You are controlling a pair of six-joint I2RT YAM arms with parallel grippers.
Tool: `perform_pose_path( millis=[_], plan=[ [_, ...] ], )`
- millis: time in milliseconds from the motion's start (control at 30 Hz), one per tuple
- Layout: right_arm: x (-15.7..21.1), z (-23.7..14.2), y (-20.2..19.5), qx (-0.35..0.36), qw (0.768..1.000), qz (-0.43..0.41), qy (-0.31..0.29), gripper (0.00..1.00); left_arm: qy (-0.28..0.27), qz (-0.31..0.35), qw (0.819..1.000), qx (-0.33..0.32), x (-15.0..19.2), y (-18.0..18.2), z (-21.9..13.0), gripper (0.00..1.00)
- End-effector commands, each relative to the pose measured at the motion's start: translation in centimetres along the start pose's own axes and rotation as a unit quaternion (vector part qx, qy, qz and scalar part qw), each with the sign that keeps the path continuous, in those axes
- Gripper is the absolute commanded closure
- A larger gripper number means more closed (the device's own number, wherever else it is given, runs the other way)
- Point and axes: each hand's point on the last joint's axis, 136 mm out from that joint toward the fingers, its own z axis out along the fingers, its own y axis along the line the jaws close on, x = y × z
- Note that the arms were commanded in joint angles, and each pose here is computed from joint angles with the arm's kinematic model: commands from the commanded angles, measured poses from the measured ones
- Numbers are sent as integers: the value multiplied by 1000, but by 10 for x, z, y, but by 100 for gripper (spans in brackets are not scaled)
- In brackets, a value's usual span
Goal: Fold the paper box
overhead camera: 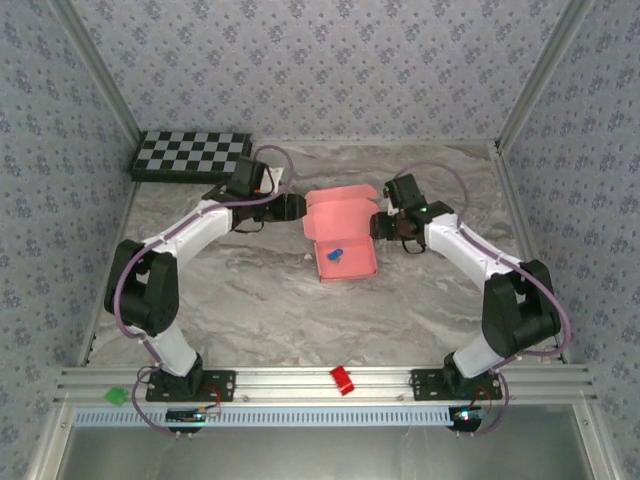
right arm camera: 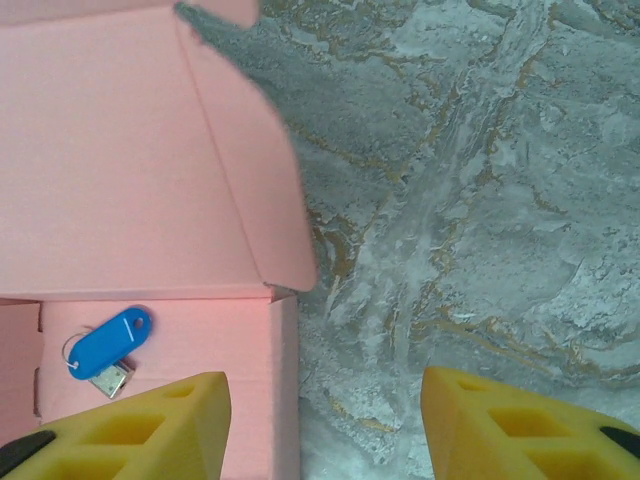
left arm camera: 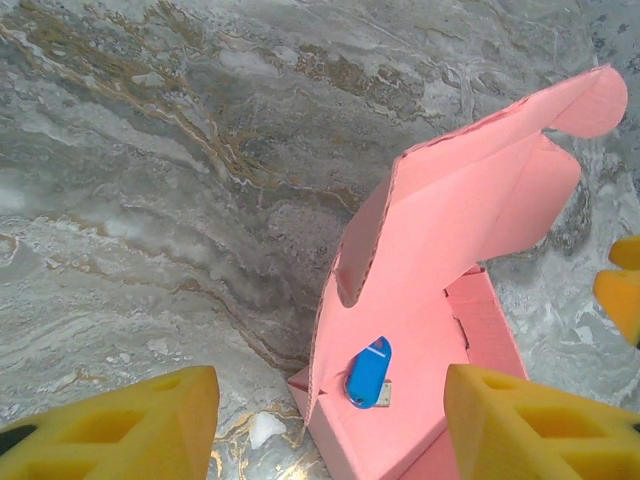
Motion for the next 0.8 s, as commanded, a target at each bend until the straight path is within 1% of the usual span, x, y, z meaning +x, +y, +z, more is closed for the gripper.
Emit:
perform_pose_path(
  millis=[0, 33, 100, 267, 400, 533, 600, 767],
  plan=[
    [-7, -5, 7, -64, 997, -33, 22, 46, 36, -8, 999, -18, 3, -2, -5, 39],
    [-22, -10, 6, -69, 997, -44, 15, 47, 44, -10, 999, -15, 2, -4, -4, 40],
    [-32, -9, 4, -74, 995, -56, 18, 48, 56, -15, 998, -11, 0, -7, -1, 40],
    [-41, -3, 5, -97, 992, -68, 49, 50, 86, -22, 996, -12, 0, -11, 10, 42],
    [-51, 6, 3, -109, 989, -69, 66, 53, 85, -26, 996, -11, -3, -11, 18, 43],
    [-56, 11, 10, -133, 985, -87, 67, 54, 95, -26, 995, -8, -3, -12, 26, 43],
    [-58, 14, 10, -135, 984, -91, 68, 54, 101, -27, 995, -5, -2, -12, 30, 44],
    [-61, 21, 12, -142, 981, -102, 78, 54, 114, -31, 993, 6, 0, -13, 38, 52]
  ],
)
